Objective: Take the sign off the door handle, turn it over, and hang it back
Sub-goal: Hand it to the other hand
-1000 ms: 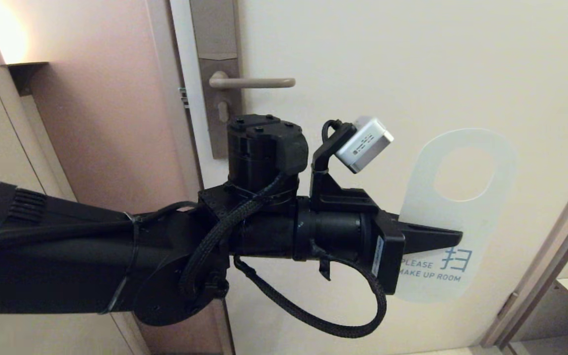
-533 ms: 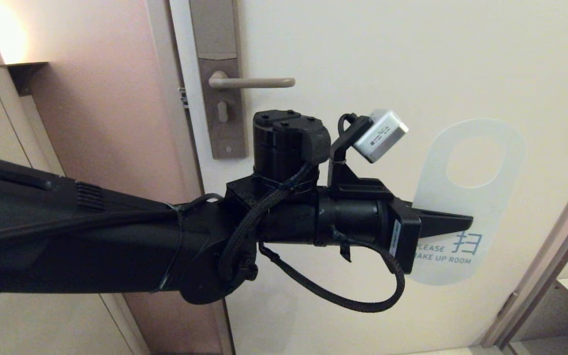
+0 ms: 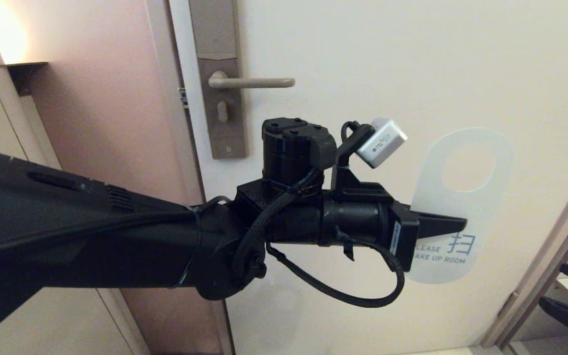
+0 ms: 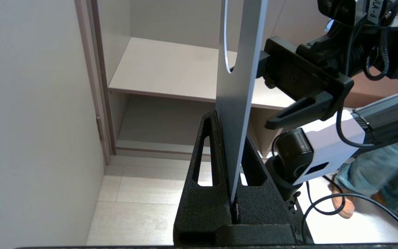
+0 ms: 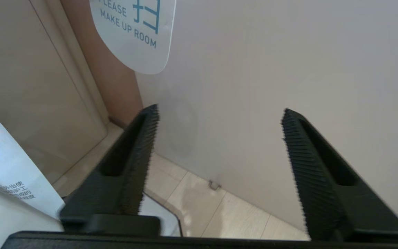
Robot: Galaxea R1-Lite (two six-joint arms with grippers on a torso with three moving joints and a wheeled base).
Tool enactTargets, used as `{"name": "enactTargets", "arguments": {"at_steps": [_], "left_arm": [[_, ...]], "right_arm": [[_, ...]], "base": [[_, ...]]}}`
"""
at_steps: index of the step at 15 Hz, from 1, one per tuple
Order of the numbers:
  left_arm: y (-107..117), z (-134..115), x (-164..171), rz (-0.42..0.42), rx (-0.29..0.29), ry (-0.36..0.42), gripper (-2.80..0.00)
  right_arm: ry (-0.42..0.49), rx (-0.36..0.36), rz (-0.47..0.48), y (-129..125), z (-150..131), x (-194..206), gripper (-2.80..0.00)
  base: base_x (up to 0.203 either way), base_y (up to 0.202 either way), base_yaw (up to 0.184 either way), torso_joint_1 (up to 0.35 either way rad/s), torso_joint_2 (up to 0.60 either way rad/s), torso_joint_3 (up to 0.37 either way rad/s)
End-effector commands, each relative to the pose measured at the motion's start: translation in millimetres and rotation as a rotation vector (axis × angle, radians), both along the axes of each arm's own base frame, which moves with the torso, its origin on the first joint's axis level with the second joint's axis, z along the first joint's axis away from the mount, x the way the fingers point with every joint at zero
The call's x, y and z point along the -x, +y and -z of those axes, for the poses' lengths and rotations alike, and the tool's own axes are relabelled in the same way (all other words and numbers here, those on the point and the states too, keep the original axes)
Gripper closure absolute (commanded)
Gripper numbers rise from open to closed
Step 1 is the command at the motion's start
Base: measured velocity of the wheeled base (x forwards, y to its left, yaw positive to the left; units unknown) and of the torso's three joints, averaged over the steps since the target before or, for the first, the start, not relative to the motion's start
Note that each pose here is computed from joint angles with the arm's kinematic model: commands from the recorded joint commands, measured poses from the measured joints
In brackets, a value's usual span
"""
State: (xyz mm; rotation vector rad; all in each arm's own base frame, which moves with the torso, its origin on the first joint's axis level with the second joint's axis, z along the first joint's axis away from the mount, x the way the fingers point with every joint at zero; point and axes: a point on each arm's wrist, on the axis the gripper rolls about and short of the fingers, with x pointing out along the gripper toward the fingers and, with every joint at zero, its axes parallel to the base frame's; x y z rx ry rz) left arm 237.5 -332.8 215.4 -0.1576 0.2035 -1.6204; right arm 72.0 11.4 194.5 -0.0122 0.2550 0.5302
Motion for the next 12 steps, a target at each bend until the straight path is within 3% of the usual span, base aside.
{"name": "enactTargets", "arguments": {"at_steps": [1,4,7,12], "left_arm": [[-1,0,-1,0.003,0.005,-0.002,0.0],[-5,-5,-4,0.004,0.023,-0.013,0.0],[-8,-5,-5,0.007,0.027,-0.014,0.0],[-13,-6,-9,0.026,0.044,-0.029,0.0]], "right_arm": [[0.021,-0.002,-0.007,0,1,-5,-2.8],[0.047,-0.021,-0.081,2,-1,-15,-2.8],[0.076,0.004,-0.111,2,-2,-32,-2.8],[0.034,0.013,-0.167,9,-3,-66,-2.8]], "base": [[0.0,0.0,0.0,0.0,0.0,0.0],[0.0,0.0,0.0,0.0,0.0,0.0],[0.0,0.0,0.0,0.0,0.0,0.0],[0.0,0.0,0.0,0.0,0.0,0.0]]}}
